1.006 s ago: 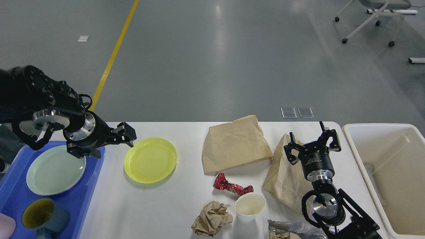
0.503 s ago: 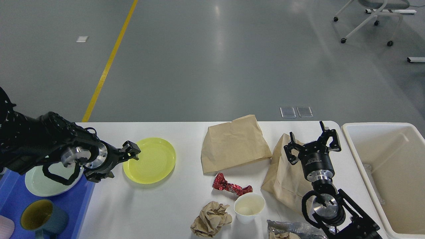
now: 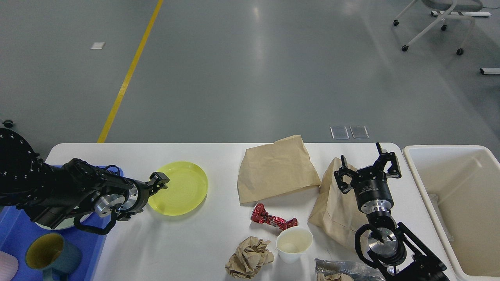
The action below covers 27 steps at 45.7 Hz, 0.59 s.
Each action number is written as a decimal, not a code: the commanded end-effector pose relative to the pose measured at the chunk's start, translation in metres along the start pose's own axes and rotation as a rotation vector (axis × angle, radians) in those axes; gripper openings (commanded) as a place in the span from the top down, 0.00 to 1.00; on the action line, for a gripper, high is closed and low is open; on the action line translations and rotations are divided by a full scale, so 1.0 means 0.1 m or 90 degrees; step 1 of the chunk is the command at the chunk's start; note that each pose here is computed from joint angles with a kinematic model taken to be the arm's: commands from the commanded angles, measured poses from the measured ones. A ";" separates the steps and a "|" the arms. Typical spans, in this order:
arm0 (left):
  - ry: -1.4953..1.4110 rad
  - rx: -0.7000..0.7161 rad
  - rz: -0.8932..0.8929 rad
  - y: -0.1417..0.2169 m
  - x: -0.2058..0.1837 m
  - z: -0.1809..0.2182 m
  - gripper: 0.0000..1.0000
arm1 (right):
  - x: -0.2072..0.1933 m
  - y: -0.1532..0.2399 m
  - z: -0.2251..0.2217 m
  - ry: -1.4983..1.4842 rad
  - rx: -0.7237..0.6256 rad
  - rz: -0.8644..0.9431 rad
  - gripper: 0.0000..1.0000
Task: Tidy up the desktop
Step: 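Grip the rim of the yellow plate with the left gripper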
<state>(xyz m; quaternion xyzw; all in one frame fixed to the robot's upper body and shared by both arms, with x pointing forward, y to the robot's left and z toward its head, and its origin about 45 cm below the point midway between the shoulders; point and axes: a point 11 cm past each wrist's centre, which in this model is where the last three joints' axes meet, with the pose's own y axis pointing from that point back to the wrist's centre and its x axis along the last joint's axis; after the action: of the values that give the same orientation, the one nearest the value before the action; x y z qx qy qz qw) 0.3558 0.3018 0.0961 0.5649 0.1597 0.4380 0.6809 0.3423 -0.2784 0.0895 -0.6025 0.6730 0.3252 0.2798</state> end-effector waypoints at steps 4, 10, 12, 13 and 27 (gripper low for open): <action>0.041 -0.004 0.000 -0.11 -0.10 -0.07 0.08 | 0.00 0.00 0.00 0.001 0.000 0.000 0.00; 0.073 -0.021 -0.006 -0.16 -0.18 -0.01 0.11 | 0.00 0.00 0.00 0.000 0.000 0.000 0.00; 0.072 -0.021 0.001 -0.16 -0.18 -0.01 0.11 | 0.00 0.00 0.00 0.001 0.000 0.000 0.00; 0.072 -0.020 0.006 -0.16 -0.17 -0.01 0.11 | 0.00 0.00 0.00 0.001 0.000 0.000 0.00; 0.099 -0.024 0.004 -0.14 -0.16 0.00 0.24 | 0.00 0.00 0.00 0.001 0.000 0.000 0.00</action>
<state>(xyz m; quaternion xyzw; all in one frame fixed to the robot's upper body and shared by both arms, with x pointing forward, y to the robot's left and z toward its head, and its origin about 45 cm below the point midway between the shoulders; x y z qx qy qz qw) 0.3540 0.2917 0.0793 0.5194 0.1967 0.4853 0.6753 0.3423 -0.2786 0.0895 -0.6026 0.6731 0.3250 0.2797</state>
